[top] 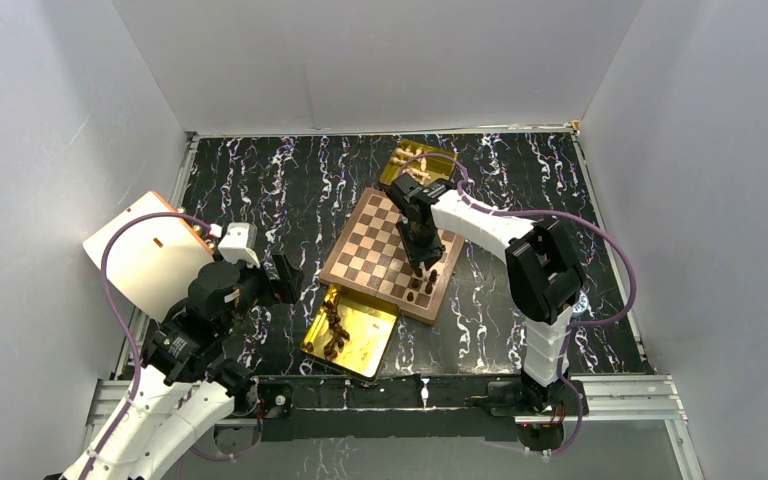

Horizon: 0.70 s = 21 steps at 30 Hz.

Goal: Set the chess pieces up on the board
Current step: Place the chess piece on the chessboard, then pick up the chess piece from the storage box.

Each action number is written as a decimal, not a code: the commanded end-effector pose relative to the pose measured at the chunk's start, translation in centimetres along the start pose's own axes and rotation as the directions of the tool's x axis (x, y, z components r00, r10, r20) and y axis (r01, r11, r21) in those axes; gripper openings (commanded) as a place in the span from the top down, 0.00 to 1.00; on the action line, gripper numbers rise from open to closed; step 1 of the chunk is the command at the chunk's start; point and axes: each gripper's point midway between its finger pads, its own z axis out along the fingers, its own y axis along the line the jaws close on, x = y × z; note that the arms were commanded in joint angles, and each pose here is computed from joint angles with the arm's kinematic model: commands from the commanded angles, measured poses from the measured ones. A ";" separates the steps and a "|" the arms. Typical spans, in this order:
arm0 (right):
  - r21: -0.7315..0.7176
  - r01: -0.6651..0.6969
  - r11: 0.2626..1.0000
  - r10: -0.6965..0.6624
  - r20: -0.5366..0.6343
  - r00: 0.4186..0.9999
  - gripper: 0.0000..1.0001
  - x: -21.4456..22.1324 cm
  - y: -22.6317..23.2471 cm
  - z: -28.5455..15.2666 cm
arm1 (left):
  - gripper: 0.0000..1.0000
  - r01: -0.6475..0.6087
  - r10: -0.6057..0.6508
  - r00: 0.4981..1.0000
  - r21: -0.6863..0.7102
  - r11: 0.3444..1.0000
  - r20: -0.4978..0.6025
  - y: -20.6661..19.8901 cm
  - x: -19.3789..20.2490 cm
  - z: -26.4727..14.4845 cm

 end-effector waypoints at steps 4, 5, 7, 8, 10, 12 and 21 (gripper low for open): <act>-0.036 -0.034 0.999 0.038 0.117 0.992 0.61 -2.2 0.3 -4.6 | 0.07 -0.005 0.005 1.000 -0.017 1.000 0.020 0.3 -0.4 0.2; -0.042 -0.039 0.998 0.044 0.127 0.991 0.62 -2.3 0.4 -5.0 | 0.07 -0.005 0.005 1.000 -0.017 1.000 0.019 0.3 -0.4 0.2; -0.077 -0.051 0.996 0.063 0.167 0.984 0.64 -2.8 0.9 -6.1 | 0.07 -0.005 0.005 1.000 -0.017 1.000 0.020 0.3 -0.4 0.2; -0.110 -0.052 0.993 0.072 0.185 0.980 0.64 -2.9 1.3 -6.7 | 0.07 -0.005 0.006 1.000 -0.019 1.000 0.020 0.3 -0.4 0.2; -0.176 -0.047 0.983 0.088 0.229 0.970 0.66 -3.3 2.3 -8.0 | 0.07 -0.005 0.005 1.000 -0.023 1.000 0.024 0.4 -0.5 0.1; -0.222 -0.036 0.974 0.095 0.262 0.960 0.67 -3.4 3.2 -9.1 | 0.07 -0.004 0.005 1.000 -0.029 1.000 0.029 0.5 -0.6 0.0; -0.366 0.075 0.928 0.053 0.328 0.943 0.66 -0.7 10.3 -10.3 | 0.07 0.008 -0.003 0.997 -0.058 0.998 0.076 1.2 -1.4 -0.8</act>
